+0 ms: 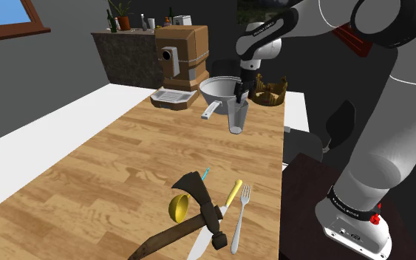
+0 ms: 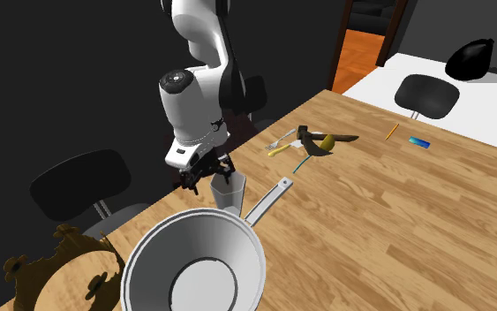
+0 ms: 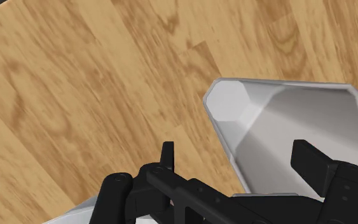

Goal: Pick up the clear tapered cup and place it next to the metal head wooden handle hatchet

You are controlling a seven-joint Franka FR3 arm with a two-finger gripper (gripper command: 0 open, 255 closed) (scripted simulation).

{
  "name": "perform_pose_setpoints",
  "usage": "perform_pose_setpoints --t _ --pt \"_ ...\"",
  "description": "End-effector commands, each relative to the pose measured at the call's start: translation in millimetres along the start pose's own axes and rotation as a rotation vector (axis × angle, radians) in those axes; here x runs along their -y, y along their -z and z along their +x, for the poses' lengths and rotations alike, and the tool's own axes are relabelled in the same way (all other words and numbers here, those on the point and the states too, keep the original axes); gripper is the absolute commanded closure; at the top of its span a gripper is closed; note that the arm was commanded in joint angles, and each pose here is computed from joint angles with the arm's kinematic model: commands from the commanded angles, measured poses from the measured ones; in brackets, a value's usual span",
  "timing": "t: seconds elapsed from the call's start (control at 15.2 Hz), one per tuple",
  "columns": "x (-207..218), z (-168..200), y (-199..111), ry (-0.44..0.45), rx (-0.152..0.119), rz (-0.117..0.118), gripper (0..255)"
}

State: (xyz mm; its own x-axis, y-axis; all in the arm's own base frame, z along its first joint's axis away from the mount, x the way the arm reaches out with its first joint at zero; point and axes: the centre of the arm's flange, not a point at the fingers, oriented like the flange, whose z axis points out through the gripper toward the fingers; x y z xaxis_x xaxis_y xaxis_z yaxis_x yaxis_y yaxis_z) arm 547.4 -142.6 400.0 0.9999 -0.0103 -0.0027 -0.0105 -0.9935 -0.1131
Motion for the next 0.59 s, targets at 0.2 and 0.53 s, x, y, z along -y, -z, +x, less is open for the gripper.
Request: perform_pose_setpoints --t 0.2,0.53 --pt "0.4 0.7 -23.9 0.0 -0.001 0.0 0" --pt "0.4 0.7 -23.9 0.0 -0.001 0.0 0"
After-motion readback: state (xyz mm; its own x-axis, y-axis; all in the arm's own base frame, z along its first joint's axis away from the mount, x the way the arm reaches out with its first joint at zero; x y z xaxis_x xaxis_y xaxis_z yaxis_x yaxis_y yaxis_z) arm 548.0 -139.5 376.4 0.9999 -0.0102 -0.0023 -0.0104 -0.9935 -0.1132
